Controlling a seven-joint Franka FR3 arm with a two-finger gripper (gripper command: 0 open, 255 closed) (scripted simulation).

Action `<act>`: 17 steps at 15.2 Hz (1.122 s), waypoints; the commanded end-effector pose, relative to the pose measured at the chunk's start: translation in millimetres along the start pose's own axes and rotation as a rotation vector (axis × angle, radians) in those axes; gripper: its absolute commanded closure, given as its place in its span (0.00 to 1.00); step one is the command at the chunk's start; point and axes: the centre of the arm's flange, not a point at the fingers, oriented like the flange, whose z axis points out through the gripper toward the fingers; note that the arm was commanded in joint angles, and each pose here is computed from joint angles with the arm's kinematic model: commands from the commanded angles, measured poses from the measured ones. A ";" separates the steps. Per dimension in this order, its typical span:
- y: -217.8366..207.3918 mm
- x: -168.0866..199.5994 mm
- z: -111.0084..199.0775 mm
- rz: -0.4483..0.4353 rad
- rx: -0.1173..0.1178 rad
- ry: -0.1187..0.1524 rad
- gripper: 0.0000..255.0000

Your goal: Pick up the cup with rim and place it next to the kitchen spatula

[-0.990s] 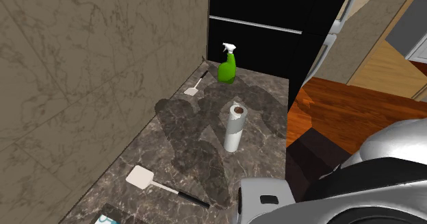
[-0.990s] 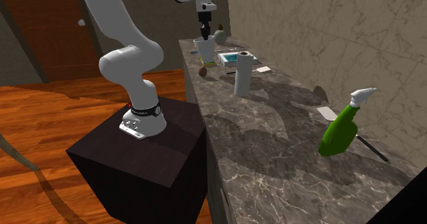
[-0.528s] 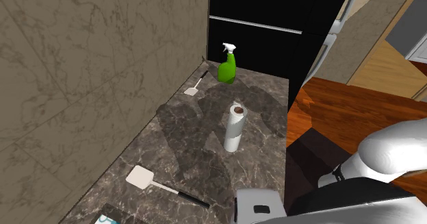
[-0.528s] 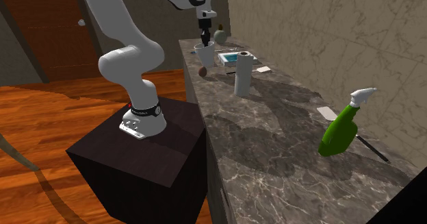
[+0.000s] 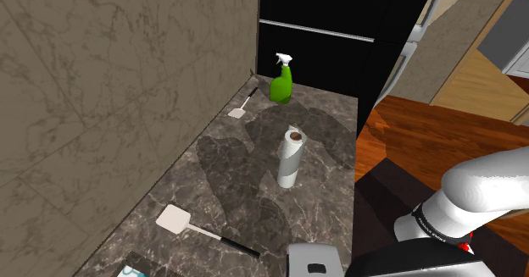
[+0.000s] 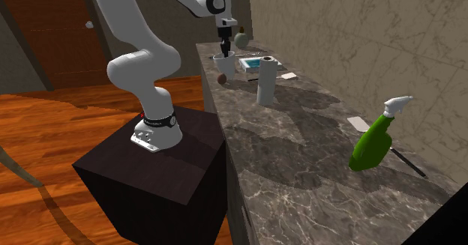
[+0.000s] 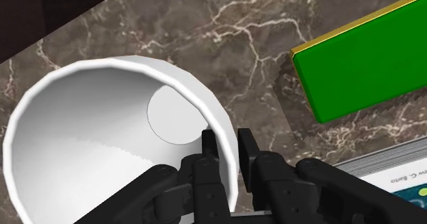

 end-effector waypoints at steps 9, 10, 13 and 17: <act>0.0 0.2 1.1 0.000 0.000 0.000 0.00; 0.0 0.2 1.1 0.000 0.000 0.000 0.00; 0.1 0.2 -25.3 0.000 0.000 0.000 0.00; 0.1 0.2 -48.9 0.000 0.000 0.000 0.00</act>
